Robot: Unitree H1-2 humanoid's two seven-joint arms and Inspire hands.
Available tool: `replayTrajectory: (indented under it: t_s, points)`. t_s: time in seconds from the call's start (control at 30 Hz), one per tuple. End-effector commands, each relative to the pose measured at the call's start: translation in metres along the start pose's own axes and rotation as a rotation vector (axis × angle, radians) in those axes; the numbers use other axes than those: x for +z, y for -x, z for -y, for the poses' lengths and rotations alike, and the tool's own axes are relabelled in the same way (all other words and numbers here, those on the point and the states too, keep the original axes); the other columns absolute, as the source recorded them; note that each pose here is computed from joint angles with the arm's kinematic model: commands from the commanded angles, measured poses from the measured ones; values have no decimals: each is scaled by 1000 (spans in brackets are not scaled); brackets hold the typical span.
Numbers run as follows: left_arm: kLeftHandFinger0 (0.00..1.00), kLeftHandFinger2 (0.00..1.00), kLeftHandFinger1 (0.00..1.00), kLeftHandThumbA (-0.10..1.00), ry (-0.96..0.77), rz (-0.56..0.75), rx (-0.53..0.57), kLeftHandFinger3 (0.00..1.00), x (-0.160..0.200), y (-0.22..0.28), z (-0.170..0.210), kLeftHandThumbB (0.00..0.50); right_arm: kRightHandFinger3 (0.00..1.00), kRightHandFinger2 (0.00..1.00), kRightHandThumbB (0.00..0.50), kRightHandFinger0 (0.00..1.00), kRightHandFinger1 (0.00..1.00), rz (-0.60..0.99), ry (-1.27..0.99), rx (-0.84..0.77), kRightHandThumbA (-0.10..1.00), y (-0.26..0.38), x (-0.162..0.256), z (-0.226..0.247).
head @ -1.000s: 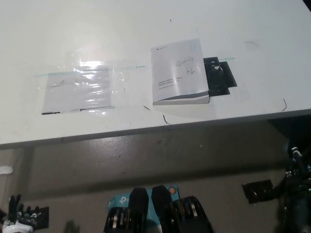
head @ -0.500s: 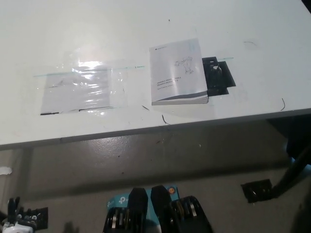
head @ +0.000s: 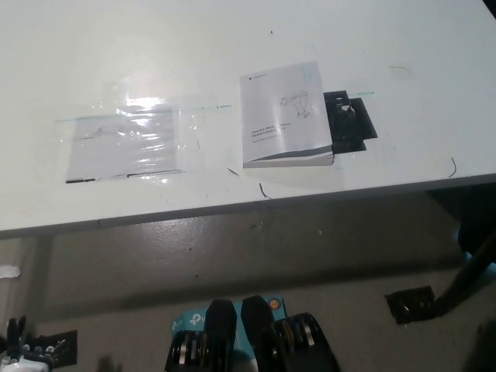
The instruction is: The robot uses its right hand to slide under the cover of the book kept in the middle of the desk and open it
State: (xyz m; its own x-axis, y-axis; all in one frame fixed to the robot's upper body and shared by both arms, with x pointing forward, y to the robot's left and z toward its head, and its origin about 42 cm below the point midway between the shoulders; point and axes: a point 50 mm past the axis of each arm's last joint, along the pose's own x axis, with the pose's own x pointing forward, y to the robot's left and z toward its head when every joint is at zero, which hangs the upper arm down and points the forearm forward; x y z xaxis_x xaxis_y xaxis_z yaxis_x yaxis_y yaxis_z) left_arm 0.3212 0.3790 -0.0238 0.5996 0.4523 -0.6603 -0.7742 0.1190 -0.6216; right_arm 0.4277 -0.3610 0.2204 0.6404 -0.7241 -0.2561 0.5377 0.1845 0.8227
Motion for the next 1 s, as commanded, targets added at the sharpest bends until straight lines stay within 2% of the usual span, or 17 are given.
replayTrajectory:
  t_s: [0.0,0.07,0.13,0.23,0.37,0.43,0.47,0.5,0.53,0.57,0.63,0.7,0.77,0.87,0.9,0.97]
  points:
    - [973,1000,1000,1000,16,48,-44,1000,14,-2,17,42,1000,1000,110,1000,1000,18,-62,146,1000,17,9,-44]
    - [987,1000,1000,1000,12,46,-42,1000,14,-2,14,41,1000,1000,109,1000,1000,5,-67,173,1000,19,5,-45]
    - [1000,1000,1000,1000,10,45,-38,1000,14,-1,15,45,1000,1000,145,1000,1000,-8,-55,199,1000,26,0,-50]
    - [941,1000,993,1000,13,46,-29,1000,14,-2,15,49,1000,1000,133,1000,1000,-70,-40,262,1000,45,-12,-60]
    - [912,998,972,1000,7,46,-31,1000,14,-2,15,56,1000,1000,124,1000,1000,-156,-14,331,1000,71,-28,-69]
    - [927,1000,988,1000,9,45,-33,1000,14,-1,15,54,1000,1000,138,1000,1000,-185,-3,345,1000,77,-34,-69]
    - [998,1000,1000,1000,10,43,-62,1000,14,2,14,31,1000,1000,148,1000,1000,-209,7,361,1000,82,-39,-69]
    - [1000,1000,1000,1000,7,45,-72,1000,14,2,13,21,1000,1000,136,1000,1000,-233,36,367,1000,87,-48,-67]
    - [995,1000,1000,1000,3,45,-55,1000,14,2,13,25,1000,1000,142,1000,1000,-261,48,384,1000,91,-54,-65]
    - [935,1000,984,1000,9,49,-40,1000,14,2,14,25,1000,1000,148,1000,1000,-301,60,395,1000,96,-65,-62]
    - [904,961,938,1000,10,45,-19,1000,14,-2,14,29,1000,1000,136,1000,1000,-391,75,409,1000,105,-87,-56]
    - [905,968,945,1000,12,43,-24,1000,13,-3,13,36,1000,1000,142,1000,1000,-422,85,414,1000,109,-96,-54]
    - [925,987,964,1000,15,46,-29,1000,13,-1,14,32,1000,1000,124,1000,1000,-462,98,424,1000,116,-109,-49]
    - [934,976,965,1000,15,43,-26,1000,13,0,14,28,1000,1000,145,1000,1000,-503,116,429,1000,126,-123,-47]
    - [923,973,963,1000,7,38,-17,1000,13,-2,14,48,1000,1000,130,1000,1000,-515,122,432,1000,131,-129,-47]
    - [938,978,969,1000,10,39,-23,1000,12,-3,12,46,1000,1000,136,1000,1000,-537,122,433,1000,134,-134,-46]
